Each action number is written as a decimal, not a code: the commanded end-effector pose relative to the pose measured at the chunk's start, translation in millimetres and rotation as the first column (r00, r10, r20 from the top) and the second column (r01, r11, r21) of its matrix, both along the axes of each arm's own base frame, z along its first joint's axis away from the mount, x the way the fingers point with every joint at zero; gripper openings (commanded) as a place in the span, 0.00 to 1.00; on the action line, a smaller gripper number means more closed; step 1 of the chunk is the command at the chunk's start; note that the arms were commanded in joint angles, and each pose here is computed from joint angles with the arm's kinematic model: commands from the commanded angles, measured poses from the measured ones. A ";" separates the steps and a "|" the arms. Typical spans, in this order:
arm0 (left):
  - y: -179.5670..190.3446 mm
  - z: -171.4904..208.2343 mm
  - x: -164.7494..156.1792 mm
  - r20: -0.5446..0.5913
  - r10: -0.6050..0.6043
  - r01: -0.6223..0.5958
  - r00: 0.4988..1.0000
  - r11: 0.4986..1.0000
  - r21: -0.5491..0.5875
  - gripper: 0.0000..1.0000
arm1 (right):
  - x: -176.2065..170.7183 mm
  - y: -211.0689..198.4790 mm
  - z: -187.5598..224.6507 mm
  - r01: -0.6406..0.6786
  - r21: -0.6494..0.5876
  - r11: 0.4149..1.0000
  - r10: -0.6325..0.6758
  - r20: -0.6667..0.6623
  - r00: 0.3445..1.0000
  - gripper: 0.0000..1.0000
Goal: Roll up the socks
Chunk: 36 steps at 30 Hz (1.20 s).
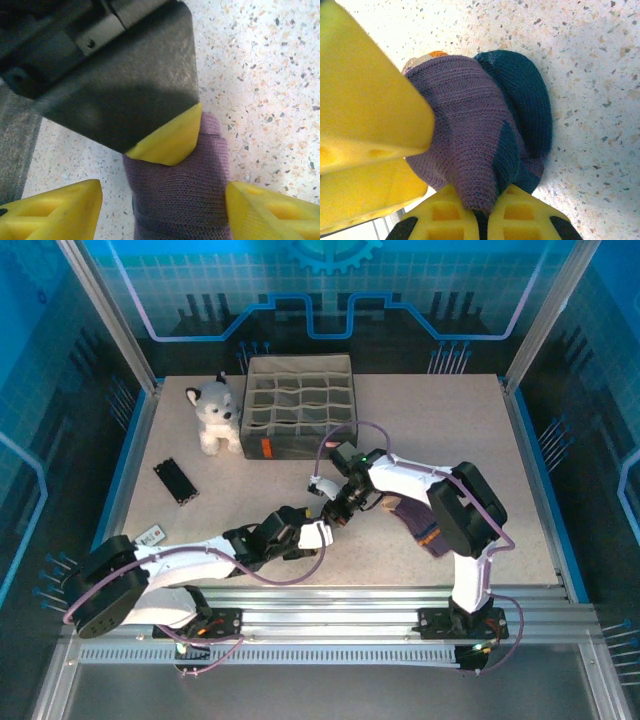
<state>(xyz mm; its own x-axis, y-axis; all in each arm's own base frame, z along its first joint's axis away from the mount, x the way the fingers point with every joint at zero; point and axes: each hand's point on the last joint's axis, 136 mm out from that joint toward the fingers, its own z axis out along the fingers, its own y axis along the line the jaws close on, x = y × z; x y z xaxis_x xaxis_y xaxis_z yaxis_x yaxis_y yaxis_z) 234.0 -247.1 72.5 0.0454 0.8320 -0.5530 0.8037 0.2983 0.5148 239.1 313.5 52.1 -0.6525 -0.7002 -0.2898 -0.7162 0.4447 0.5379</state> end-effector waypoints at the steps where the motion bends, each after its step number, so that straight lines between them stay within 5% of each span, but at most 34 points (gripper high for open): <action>1: 2.7 2.7 -4.5 0.020 -0.013 0.013 1.000 1.000 0.000 0.62 | -2.2 -6.2 -6.5 0.027 -0.043 0.999 -0.030 -0.071 0.997 0.00; 17: 14.3 -43.6 -6.6 -0.075 0.016 -0.002 0.997 0.983 0.183 0.57 | 0.2 -5.5 -7.7 0.033 -0.092 0.995 -0.045 -0.130 0.990 0.00; 26: 19.9 -60.6 -9.3 -0.140 0.044 -0.006 0.989 0.965 0.264 0.20 | 3.6 -4.8 2.1 0.057 -0.083 0.995 -0.070 -0.157 0.985 0.00; 29: 16.9 -58.6 -16.5 -0.204 0.047 0.008 0.978 0.966 0.259 0.01 | 5.6 -5.9 7.9 0.072 -0.079 0.994 -0.083 -0.159 0.984 0.12; 32: 11.5 -52.1 -23.9 -0.277 0.058 0.008 0.959 0.973 0.229 0.00 | 12.4 -8.1 17.4 0.114 -0.062 0.992 -0.122 -0.145 0.982 0.33; 36: 5.4 -47.9 -35.0 -0.448 0.106 -0.037 0.888 0.986 0.161 0.00 | 29.0 -13.3 40.2 0.209 0.008 0.978 -0.207 -0.106 0.973 0.48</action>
